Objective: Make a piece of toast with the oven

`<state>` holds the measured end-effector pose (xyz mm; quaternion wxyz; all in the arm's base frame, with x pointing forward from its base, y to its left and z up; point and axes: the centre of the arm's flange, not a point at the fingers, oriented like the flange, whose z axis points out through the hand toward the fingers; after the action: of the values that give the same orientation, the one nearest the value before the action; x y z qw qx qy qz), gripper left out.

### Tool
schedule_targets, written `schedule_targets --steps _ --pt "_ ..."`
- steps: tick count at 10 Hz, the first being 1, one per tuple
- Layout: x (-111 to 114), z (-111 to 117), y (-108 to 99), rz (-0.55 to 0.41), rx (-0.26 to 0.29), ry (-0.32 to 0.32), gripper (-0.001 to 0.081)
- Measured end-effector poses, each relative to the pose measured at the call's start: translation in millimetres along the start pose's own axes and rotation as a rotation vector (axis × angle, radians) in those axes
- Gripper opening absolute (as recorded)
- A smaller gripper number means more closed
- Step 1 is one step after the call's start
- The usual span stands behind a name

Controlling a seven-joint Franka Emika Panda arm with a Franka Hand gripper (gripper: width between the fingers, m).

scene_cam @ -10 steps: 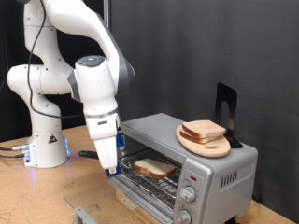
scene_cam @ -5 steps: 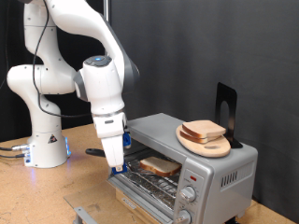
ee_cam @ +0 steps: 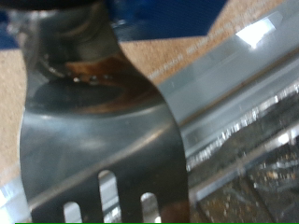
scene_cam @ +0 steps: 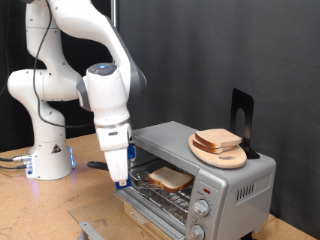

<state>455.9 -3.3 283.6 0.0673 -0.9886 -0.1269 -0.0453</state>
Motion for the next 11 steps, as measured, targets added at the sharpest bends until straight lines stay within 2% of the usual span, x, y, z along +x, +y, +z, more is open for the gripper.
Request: schedule_targets --steps 3,7,11 --pt "-11 -1 23 0.002 -0.001 -0.009 0.0325" --pt "-21 -4 42 -0.012 0.007 -0.011 0.0325" --pt "-41 -24 67 0.026 0.143 0.053 0.0325"
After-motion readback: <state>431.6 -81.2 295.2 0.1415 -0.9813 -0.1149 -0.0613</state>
